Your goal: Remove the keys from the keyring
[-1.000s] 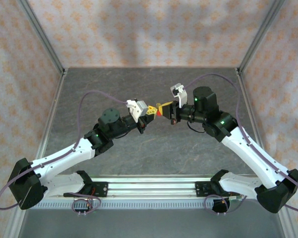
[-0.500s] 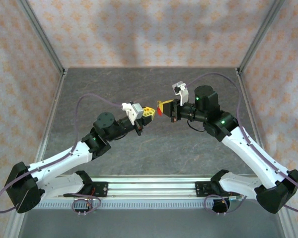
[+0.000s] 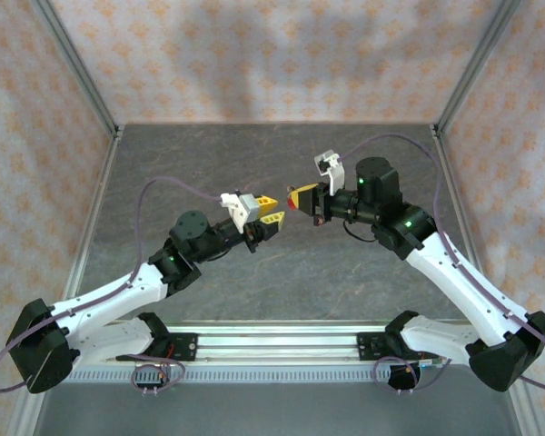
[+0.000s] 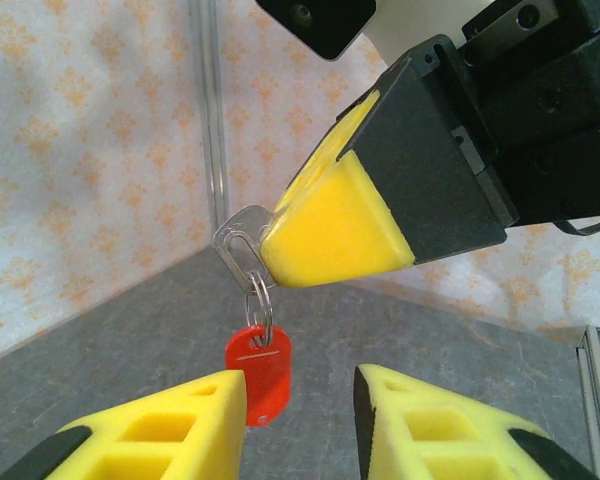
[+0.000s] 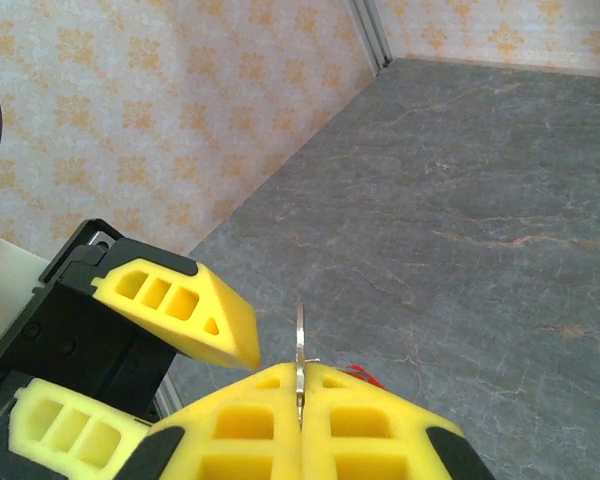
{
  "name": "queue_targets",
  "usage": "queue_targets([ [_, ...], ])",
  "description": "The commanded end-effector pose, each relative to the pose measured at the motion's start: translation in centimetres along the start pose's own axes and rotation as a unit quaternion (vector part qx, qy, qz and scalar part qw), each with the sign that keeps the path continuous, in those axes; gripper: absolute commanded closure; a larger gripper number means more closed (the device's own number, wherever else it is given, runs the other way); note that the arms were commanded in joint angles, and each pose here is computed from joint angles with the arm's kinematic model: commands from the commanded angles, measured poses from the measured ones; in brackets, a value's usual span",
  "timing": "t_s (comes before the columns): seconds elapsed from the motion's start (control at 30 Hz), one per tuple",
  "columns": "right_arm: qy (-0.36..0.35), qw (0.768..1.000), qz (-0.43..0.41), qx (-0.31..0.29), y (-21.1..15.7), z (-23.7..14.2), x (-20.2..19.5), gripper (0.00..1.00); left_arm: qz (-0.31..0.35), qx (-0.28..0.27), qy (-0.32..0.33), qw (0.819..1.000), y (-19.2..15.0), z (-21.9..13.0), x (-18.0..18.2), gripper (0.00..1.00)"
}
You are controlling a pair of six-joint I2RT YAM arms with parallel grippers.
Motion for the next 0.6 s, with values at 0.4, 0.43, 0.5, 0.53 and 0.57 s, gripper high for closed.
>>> queue_targets([
  [0.4, 0.029, 0.999, -0.025, -0.011, 0.6, -1.0, 1.4, 1.0, 0.021, -0.001, -0.001, 1.0, 2.2, 2.1, 0.7, 0.62],
  [0.43, 0.03, 0.999, -0.024, -0.01, 0.6, -0.9, 1.4, 1.0, 0.021, 0.0, 0.001, 1.0, 2.1, 2.2, 0.7, 0.63],
  [0.5, 0.033, 0.999, -0.026, -0.01, 0.6, -1.0, 1.5, 1.0, 0.023, 0.002, 0.001, 1.0, 2.1, 2.4, 0.8, 0.68],
  [0.53, 0.034, 0.999, -0.026, -0.01, 0.6, -1.0, 1.5, 1.0, 0.023, 0.004, 0.002, 1.0, 2.1, 2.5, 0.8, 0.7],
  [0.57, 0.035, 0.999, -0.026, -0.01, 0.6, -1.1, 1.6, 1.0, 0.023, 0.007, 0.003, 1.0, 2.0, 2.6, 0.9, 0.74],
])
Point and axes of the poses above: each hand's point on the last joint's axis, 136 mm out from that joint toward the fingers, its own z axis out along the fingers, its own x axis along the line the jaws close on, y = z × x, the point moved 8 cm from there along -z, back along the fingers, and after that the axes turned 8 degrees about z, right-handed, at the moved point
